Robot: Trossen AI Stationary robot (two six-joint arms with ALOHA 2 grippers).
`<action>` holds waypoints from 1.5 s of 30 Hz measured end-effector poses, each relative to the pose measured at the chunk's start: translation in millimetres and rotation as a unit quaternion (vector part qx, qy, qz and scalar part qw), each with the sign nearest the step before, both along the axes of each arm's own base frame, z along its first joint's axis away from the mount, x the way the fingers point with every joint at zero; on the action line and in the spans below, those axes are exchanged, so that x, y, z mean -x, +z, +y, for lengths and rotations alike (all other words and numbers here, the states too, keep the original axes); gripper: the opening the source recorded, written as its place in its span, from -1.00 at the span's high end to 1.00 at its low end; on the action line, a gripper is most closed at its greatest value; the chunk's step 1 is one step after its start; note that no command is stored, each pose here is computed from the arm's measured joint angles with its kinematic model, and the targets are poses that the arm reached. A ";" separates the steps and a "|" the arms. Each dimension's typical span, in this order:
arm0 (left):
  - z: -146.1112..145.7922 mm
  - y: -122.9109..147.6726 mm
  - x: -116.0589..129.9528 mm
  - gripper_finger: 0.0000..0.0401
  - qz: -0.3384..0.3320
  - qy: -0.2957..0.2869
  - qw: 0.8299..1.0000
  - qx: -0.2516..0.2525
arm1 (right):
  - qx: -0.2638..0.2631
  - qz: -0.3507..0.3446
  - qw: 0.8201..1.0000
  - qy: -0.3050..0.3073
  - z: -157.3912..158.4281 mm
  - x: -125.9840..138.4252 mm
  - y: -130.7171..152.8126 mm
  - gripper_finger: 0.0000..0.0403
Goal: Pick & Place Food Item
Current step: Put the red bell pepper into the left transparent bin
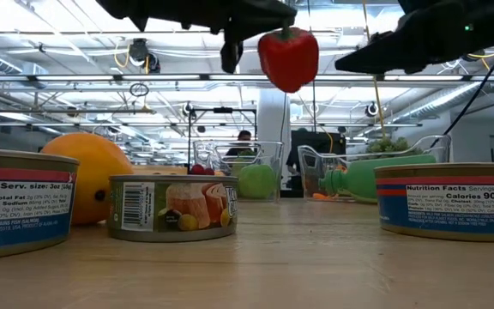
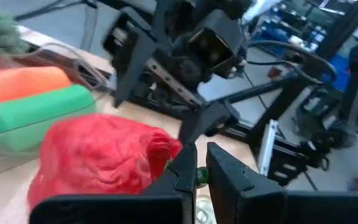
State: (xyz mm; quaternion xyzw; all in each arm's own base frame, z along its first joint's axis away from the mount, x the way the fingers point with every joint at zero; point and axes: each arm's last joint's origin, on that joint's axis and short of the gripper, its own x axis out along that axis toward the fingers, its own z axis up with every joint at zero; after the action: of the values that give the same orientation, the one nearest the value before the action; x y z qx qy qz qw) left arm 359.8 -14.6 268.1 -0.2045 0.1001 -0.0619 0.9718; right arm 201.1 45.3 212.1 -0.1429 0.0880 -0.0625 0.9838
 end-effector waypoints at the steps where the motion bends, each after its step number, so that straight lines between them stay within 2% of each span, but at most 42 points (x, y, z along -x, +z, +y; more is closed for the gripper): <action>1: -1.6 0.6 -0.3 0.89 -0.004 -0.006 1.000 0.000 | 0.010 0.001 1.000 0.000 -0.2 -2.8 -0.3 -0.76; 11: -7.2 0.7 0.0 0.89 -0.005 -0.019 1.000 -0.004 | 0.098 -0.049 0.994 -0.008 1.3 -42.0 2.9 -0.91; 17: -10.7 2.0 0.3 0.89 -0.009 -0.037 0.999 -0.001 | 0.110 -0.043 0.993 -0.024 -5.2 -63.7 2.0 -0.91; 19: -11.2 1.8 0.5 0.89 -0.006 -0.039 0.999 0.002 | 0.115 -0.039 0.993 -0.008 -5.8 -69.4 1.4 -0.90; 22: -11.5 -0.1 0.9 0.89 0.004 -0.041 0.999 0.004 | 0.119 -0.039 0.992 0.032 -3.1 -73.2 -1.1 -0.87; 29: -10.3 -3.0 1.4 0.89 0.024 -0.035 0.999 0.017 | 0.150 -0.028 0.988 0.026 -2.9 -73.9 -1.9 -0.83; 33: -6.3 -3.5 1.2 0.89 0.028 -0.028 0.999 0.025 | 0.133 -0.027 0.990 0.029 -1.1 -73.5 -2.5 -0.79; 37: -2.9 -4.3 1.2 0.87 0.030 -0.019 0.999 0.016 | 0.122 -0.022 0.992 0.034 3.6 -72.4 -4.0 -0.59; 40: -2.0 -3.3 0.7 0.73 0.019 -0.002 1.000 -0.014 | 0.081 -0.021 0.996 0.039 5.3 -72.2 -5.3 -0.38; 45: -1.5 6.6 1.7 0.36 -0.023 0.065 0.992 -0.106 | -0.015 -0.011 0.994 0.106 7.1 -72.3 -9.0 -0.37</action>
State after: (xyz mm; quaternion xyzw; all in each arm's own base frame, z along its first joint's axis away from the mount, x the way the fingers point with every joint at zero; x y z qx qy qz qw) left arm 358.1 -16.1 274.8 -0.1050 0.0706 0.0080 0.9919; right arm 273.4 52.4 203.0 -0.1362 0.0626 0.0415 0.9878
